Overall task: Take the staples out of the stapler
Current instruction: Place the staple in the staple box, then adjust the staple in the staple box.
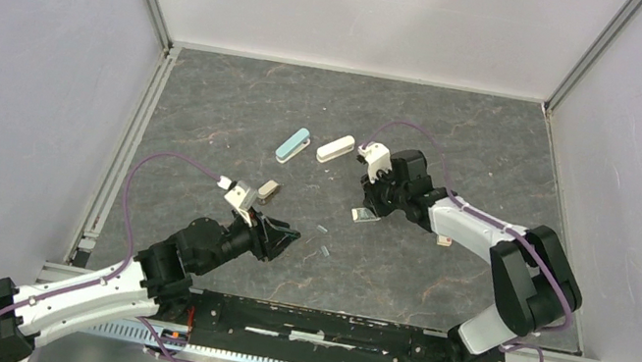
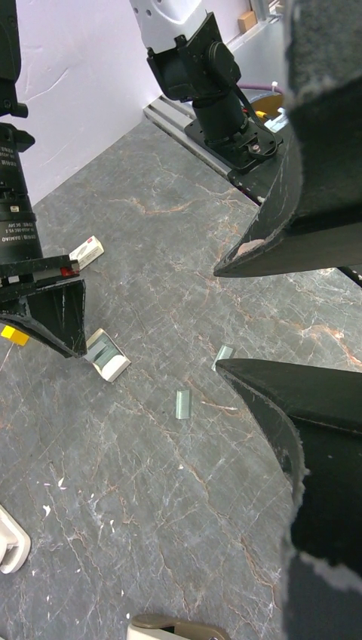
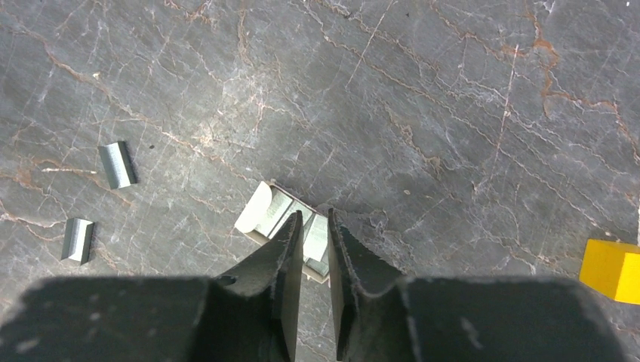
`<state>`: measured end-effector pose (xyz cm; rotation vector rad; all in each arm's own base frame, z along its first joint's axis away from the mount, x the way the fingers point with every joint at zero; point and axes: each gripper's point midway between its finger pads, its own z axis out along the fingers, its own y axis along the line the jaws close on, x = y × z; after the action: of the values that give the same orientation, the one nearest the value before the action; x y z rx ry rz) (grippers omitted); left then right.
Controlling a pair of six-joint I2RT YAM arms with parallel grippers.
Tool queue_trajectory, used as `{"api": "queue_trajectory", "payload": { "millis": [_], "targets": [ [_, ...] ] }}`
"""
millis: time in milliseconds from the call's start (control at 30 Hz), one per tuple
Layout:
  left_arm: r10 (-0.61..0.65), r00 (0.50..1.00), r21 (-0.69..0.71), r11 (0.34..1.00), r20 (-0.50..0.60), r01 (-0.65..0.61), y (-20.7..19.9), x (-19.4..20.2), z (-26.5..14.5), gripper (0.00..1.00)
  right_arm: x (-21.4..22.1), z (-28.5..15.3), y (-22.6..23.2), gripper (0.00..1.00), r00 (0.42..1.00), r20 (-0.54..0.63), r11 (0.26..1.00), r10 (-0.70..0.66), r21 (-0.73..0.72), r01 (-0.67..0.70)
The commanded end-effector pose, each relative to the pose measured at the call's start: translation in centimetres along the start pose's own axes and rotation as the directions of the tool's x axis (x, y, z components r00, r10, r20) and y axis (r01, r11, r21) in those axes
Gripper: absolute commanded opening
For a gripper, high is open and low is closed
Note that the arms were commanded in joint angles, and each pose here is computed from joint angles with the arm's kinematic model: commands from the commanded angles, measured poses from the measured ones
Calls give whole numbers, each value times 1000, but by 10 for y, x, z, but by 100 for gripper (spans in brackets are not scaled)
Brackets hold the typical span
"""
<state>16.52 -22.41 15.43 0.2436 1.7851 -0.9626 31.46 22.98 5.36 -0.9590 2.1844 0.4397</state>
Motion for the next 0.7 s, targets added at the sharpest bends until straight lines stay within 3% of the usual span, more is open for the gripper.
{"api": "queue_trajectory", "payload": {
  "millis": [0, 667],
  "targets": [
    [29, 999, 8, 1000, 35, -29, -3, -11, 0, 51, -26, 6, -1, 22, 999, 48, 1000, -19, -11, 19],
    [30, 999, -5, 1000, 43, -30, 2, -9, -4, 51, -12, 14, -6, 15, 1000, -7, 1000, -21, 4, 21]
  ]
}}
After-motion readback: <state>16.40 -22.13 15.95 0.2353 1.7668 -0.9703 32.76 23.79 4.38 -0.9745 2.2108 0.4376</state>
